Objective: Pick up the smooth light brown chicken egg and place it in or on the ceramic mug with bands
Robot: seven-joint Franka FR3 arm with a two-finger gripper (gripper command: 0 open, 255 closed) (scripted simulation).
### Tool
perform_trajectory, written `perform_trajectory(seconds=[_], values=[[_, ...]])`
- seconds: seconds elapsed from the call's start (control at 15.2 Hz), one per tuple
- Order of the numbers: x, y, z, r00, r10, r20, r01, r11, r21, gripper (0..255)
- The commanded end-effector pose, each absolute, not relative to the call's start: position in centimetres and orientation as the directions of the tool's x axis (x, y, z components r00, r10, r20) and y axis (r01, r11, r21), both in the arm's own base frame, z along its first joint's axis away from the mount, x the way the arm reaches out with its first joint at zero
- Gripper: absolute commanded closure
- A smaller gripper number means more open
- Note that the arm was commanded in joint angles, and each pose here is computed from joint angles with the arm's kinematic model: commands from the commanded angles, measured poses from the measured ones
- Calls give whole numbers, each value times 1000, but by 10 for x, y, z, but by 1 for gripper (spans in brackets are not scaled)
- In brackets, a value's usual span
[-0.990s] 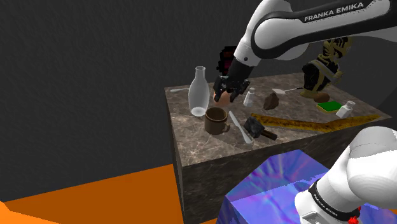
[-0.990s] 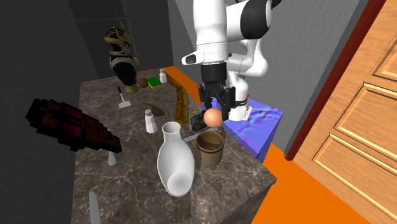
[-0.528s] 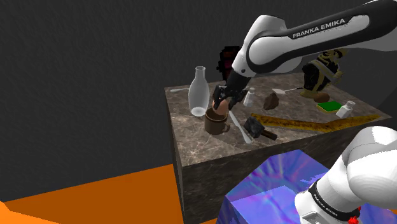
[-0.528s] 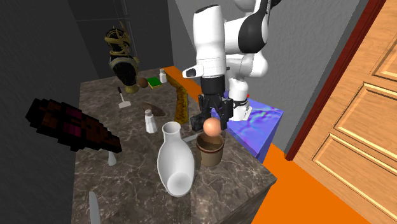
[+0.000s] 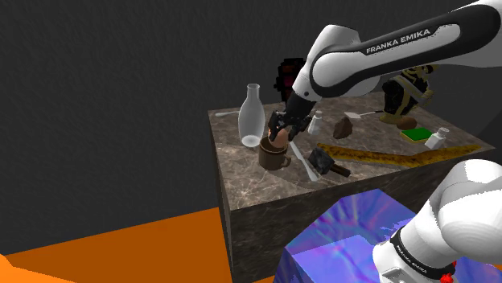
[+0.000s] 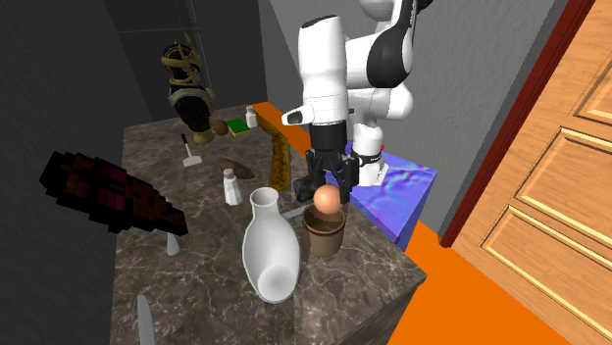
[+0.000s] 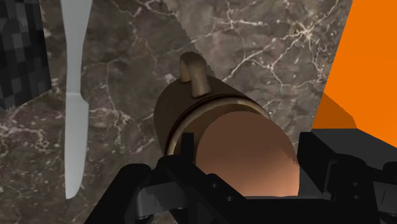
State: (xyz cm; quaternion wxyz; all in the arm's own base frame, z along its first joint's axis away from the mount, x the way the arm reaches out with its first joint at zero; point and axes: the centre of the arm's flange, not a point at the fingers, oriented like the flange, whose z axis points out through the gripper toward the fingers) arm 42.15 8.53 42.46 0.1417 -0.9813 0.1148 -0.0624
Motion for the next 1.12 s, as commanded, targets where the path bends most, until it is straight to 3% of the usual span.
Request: perform_trajectory(seconds=[0.0, 0.07, 0.4, 0.66, 1.06], values=[[422, 85, 425, 966, -243, 90, -207, -933, -293, 255], [421, 85, 425, 966, -243, 90, -207, -933, -293, 0], [421, 85, 425, 966, -243, 90, -207, -933, -293, 0], [414, 72, 472, 966, -243, 90, -207, -933, -293, 0], [414, 72, 472, 966, -243, 90, -207, -933, -293, 0]])
